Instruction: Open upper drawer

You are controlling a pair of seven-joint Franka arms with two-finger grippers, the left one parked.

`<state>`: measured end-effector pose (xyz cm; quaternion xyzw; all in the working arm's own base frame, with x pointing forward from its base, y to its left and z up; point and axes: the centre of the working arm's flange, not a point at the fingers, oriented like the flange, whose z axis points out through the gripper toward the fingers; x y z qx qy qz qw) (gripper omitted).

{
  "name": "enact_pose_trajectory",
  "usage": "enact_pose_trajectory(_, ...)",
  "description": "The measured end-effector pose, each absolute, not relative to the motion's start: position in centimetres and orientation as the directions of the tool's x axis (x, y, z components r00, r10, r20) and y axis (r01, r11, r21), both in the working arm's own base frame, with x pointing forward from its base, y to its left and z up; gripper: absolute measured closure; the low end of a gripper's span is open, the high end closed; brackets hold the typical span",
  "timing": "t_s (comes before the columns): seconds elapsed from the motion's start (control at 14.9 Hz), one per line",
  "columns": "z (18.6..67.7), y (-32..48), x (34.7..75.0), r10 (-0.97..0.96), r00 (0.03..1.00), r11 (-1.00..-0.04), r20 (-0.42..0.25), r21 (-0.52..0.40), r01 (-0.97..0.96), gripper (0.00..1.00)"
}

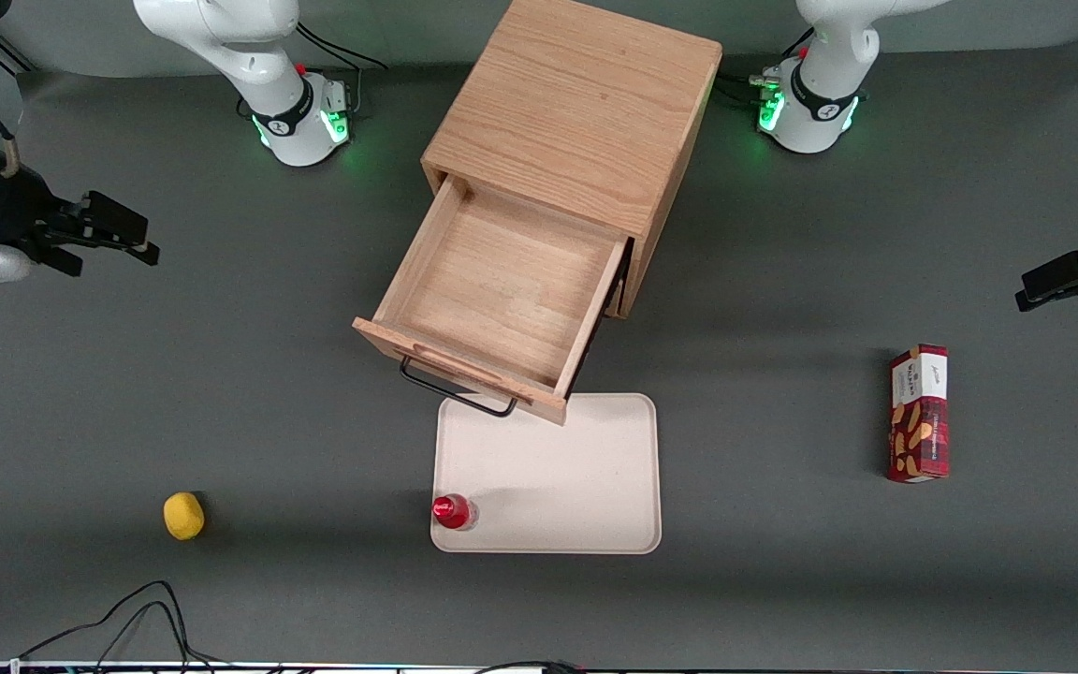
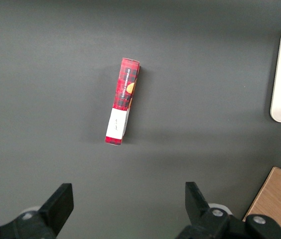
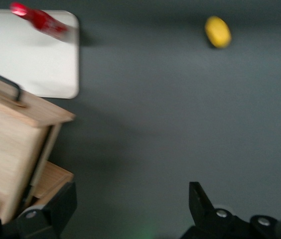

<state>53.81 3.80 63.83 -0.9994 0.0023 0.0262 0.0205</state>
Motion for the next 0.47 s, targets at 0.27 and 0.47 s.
enact_pose_trajectory(0.27, 61.6, 2.6, 53.0, -0.044, 0.994, -0.999, -0.096, 0.007, -0.043, 0.0)
enact_pose_trajectory(0.47, 62.1, 2.6, 53.1, -0.048, 0.997, -0.999, -0.061, 0.007, -0.048, 0.0)
